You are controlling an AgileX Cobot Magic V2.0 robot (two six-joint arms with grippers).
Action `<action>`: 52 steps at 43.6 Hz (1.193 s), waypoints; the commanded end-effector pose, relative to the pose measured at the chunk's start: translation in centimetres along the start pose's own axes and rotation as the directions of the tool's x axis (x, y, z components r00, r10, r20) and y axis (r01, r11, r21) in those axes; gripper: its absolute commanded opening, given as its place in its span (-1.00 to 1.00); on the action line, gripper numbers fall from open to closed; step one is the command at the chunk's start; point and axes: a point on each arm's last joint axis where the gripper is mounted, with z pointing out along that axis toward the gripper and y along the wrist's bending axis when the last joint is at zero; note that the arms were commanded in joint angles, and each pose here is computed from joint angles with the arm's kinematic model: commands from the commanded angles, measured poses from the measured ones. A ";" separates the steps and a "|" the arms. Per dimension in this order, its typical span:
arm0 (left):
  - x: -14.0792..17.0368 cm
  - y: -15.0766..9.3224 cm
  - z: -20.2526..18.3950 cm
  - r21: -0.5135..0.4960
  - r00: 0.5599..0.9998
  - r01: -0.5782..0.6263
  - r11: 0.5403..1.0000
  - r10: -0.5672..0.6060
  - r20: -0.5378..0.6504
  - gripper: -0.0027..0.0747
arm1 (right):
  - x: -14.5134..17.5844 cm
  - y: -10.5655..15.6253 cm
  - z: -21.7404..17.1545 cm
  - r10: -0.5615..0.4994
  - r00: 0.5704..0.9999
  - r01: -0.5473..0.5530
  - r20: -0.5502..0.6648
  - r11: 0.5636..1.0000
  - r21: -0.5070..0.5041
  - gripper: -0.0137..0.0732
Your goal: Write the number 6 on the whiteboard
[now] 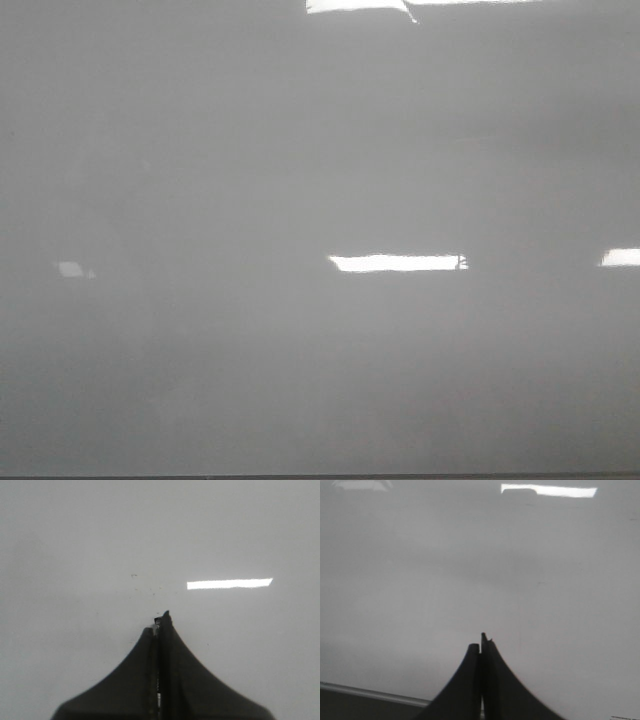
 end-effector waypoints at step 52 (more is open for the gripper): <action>4.0 0.2 12.0 0.023 0.892 -0.019 1.000 0.027 -0.451 0.58 | -1.7 0.5 5.5 -0.041 0.997 0.040 -0.066 0.999 -0.020 0.80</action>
